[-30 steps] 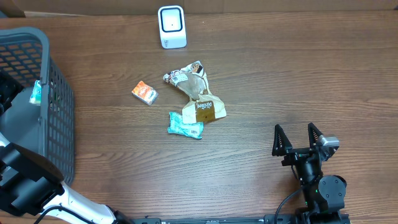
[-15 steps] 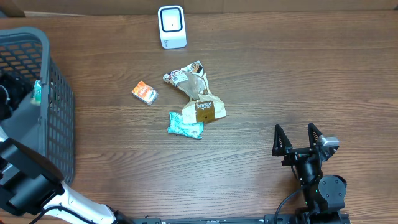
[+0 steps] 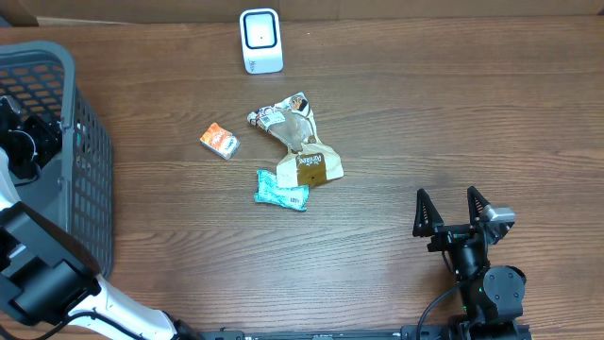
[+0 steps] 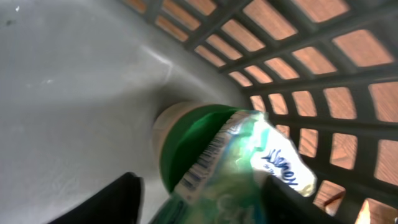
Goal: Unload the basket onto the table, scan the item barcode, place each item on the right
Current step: 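Grasp the Kleenex pack, lift it out and drop it on the table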
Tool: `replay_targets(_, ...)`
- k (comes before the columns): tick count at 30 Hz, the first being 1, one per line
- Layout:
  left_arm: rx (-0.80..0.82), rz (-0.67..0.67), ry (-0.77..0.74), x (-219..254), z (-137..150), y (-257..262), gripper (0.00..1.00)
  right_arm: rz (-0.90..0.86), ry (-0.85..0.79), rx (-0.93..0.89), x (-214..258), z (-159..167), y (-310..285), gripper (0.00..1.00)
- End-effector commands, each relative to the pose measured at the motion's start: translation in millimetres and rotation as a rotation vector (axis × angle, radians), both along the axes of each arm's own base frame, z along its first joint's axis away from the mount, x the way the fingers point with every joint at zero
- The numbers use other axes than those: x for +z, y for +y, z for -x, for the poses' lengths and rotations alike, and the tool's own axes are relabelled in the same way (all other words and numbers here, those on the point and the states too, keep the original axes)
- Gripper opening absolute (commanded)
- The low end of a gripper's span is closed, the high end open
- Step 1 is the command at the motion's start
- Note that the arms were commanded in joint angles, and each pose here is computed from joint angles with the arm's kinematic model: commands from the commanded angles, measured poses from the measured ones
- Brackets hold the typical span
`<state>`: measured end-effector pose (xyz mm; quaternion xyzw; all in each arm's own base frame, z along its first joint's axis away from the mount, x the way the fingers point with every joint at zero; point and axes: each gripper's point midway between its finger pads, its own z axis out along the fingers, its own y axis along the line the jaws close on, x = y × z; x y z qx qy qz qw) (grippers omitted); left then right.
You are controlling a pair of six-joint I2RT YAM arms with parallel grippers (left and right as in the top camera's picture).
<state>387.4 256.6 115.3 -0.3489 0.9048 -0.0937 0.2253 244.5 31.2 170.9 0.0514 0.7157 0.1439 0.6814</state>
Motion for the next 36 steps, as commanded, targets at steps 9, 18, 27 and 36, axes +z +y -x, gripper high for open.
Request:
replay_targets(9,0.001,0.006,0.061,-12,11,-3,0.04,0.000,-0.006,-0.006,-1,0,-1,1.00)
replay_targets(18,0.052,-0.018,-0.135,101,-11,-1,0.04,0.000,-0.006,-0.006,-1,0,-1,1.00)
replay_targets(27,-0.048,-0.078,-0.471,282,12,-75,0.04,0.000,-0.006,-0.006,-1,0,-1,1.00)
replay_targets(36,-0.497,0.047,-0.300,252,19,-259,0.05,0.000,-0.006,-0.006,-1,0,-1,1.00)
